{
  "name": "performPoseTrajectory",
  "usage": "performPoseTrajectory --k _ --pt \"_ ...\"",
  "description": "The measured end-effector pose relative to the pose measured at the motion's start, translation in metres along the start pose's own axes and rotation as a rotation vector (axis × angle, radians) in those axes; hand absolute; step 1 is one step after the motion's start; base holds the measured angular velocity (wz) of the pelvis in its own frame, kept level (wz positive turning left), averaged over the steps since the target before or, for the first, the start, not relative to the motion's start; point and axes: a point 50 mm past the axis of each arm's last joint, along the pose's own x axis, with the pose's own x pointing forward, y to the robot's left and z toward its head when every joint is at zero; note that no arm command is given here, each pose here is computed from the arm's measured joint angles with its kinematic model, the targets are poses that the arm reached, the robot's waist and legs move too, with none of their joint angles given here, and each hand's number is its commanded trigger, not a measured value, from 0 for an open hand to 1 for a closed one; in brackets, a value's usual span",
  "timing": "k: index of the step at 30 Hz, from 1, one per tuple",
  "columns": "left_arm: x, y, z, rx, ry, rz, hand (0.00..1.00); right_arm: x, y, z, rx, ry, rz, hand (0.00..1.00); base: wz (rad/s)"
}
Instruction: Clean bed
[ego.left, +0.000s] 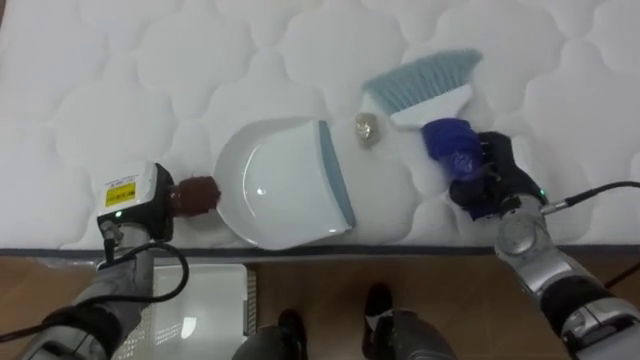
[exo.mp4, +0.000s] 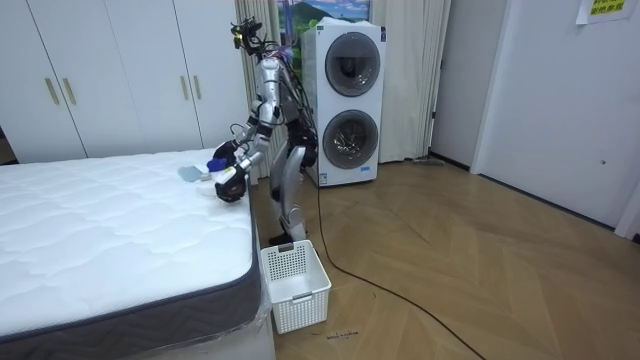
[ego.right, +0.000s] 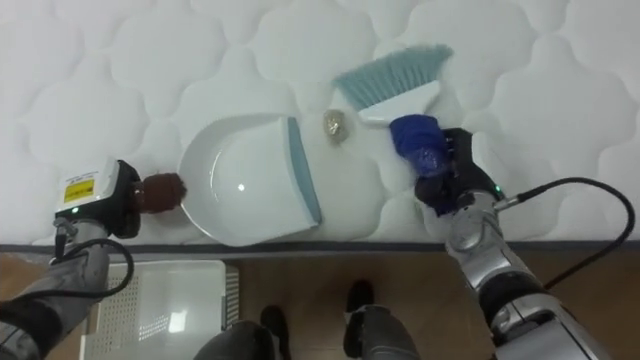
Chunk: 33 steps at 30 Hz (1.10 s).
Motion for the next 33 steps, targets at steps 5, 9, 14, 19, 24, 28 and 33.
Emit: performPoseTrajectory --k 5,9,14,19,24,28,33 --pt "-0.001 -0.003 0.006 -0.007 -0.002 -0.019 1.00 -0.001 -0.001 -0.008 -0.040 0.041 -0.016 1.00 0.07" --pt "0.002 -0.001 0.010 -0.009 0.000 -0.015 1.00 0.000 -0.005 -0.012 -0.044 0.077 -0.027 1.00 0.01" --pt "0.006 0.004 0.013 -0.009 -0.001 0.000 1.00 0.000 -0.005 -0.014 -0.026 0.093 -0.031 1.00 0.08" --pt "0.007 0.005 0.013 -0.007 0.002 0.001 1.00 0.000 -0.006 -0.015 -0.008 0.111 -0.041 1.00 0.03" --pt "0.008 0.006 0.014 -0.006 0.001 0.009 1.00 -0.001 -0.005 -0.016 0.045 0.138 -0.059 1.00 0.00" --pt "0.008 0.008 0.015 -0.010 -0.007 0.017 1.00 -0.001 -0.008 -0.020 0.099 0.167 -0.071 1.00 0.02" --pt "0.010 0.010 0.016 0.001 -0.016 0.026 1.00 0.000 -0.013 -0.023 0.124 0.186 -0.089 1.00 0.02"
